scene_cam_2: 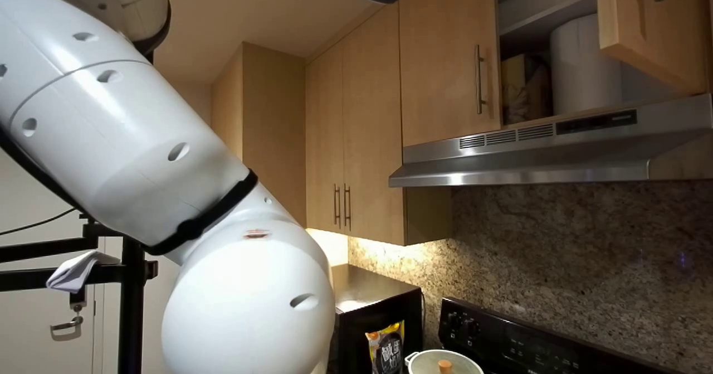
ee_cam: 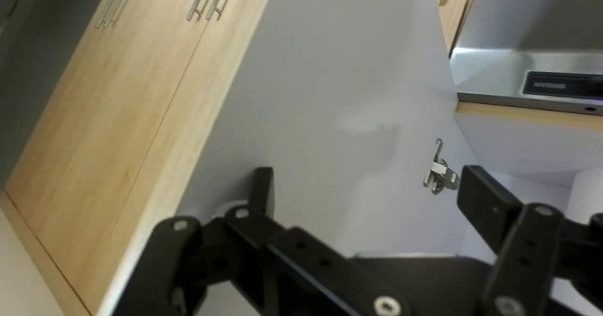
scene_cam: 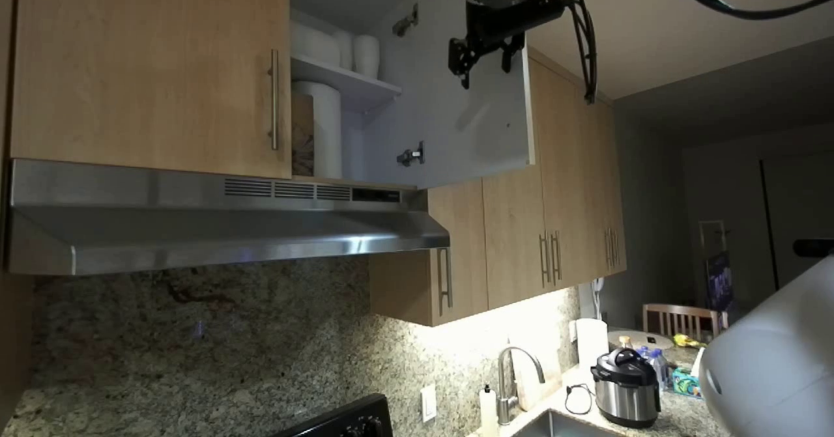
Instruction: Open the right door of the cabinet
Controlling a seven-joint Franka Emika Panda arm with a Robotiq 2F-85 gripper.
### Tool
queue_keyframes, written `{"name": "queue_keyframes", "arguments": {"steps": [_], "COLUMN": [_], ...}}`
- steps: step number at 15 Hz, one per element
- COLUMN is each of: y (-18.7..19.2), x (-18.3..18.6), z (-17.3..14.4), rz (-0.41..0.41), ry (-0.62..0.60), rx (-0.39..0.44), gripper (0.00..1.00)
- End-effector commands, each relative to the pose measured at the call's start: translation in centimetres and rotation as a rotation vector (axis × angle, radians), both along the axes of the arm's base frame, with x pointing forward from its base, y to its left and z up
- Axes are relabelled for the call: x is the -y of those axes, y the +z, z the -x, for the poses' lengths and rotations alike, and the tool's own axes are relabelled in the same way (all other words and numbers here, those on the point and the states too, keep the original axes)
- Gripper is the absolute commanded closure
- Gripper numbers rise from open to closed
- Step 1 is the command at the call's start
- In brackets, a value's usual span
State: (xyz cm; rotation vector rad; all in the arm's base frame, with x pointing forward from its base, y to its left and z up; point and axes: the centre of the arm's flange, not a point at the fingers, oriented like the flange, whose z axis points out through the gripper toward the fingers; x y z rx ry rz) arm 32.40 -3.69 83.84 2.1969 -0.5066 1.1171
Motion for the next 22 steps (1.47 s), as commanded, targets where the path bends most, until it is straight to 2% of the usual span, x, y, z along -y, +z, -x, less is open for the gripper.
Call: {"name": "queue_keyframes", "arguments": {"steps": [1,4,7,11,15,18,20,22], "y": [-1.9,-3.0,-4.1,-3.3,-0.4,2.2,2.8,2.0], "x": [3.1,5.7,7.8,8.0,5.5,3.8,3.1,2.4], "z": [0.7,0.8,0.9,2.4,6.5,11.0,13.5,14.5], "rz": [-0.013,-0.025,-0.079,-0.131,-0.134,-0.168,-0.208,-0.268], "ry": [-0.127,-0.235,-0.322,-0.356,-0.238,-0.082,0.026,0.108], "rx": [0.027,0.119,0.172,0.236,0.240,0.229,0.200,0.153], "gripper": [0.00,0.00,0.00,0.00,0.00,0.00,0.00,0.00]}}
